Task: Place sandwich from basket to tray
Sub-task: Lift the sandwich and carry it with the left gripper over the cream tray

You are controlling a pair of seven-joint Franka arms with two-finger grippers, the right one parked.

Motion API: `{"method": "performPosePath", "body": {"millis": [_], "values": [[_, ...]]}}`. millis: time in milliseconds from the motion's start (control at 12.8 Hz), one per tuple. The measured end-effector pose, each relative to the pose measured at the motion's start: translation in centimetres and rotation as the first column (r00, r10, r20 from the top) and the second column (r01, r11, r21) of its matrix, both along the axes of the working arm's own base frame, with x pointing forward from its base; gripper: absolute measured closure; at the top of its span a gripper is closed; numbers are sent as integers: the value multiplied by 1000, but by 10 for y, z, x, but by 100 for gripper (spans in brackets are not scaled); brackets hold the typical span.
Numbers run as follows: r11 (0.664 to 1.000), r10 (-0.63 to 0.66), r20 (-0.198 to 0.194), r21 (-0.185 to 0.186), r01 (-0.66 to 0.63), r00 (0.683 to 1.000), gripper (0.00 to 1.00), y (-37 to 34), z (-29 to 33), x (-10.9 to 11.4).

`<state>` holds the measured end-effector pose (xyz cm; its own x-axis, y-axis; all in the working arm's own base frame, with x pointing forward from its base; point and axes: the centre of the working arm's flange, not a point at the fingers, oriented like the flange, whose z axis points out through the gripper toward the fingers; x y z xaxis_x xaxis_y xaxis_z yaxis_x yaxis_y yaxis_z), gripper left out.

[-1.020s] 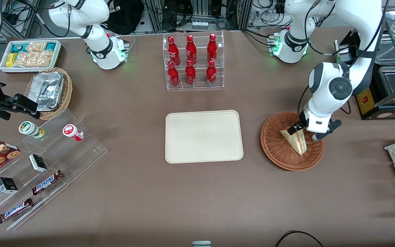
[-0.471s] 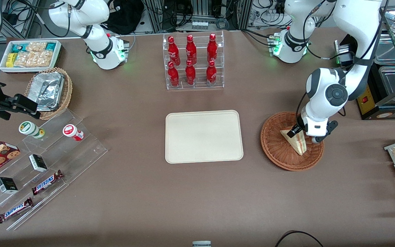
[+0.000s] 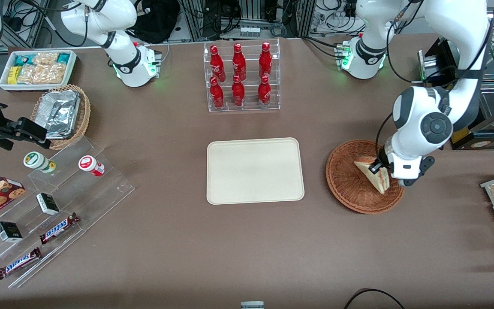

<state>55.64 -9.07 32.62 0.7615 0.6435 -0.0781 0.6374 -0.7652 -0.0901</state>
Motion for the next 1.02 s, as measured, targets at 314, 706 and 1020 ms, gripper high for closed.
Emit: {"method": "performPosePath", "body": {"millis": [314,706,1020], "values": [[990,-142,-21,-18,142,990,86,-34,15,3],[887,-461,-92,-83,455,882,86,-153,0,-18],[857,-515,-96,-47,513,852,86,-249,-19,-34]]}}
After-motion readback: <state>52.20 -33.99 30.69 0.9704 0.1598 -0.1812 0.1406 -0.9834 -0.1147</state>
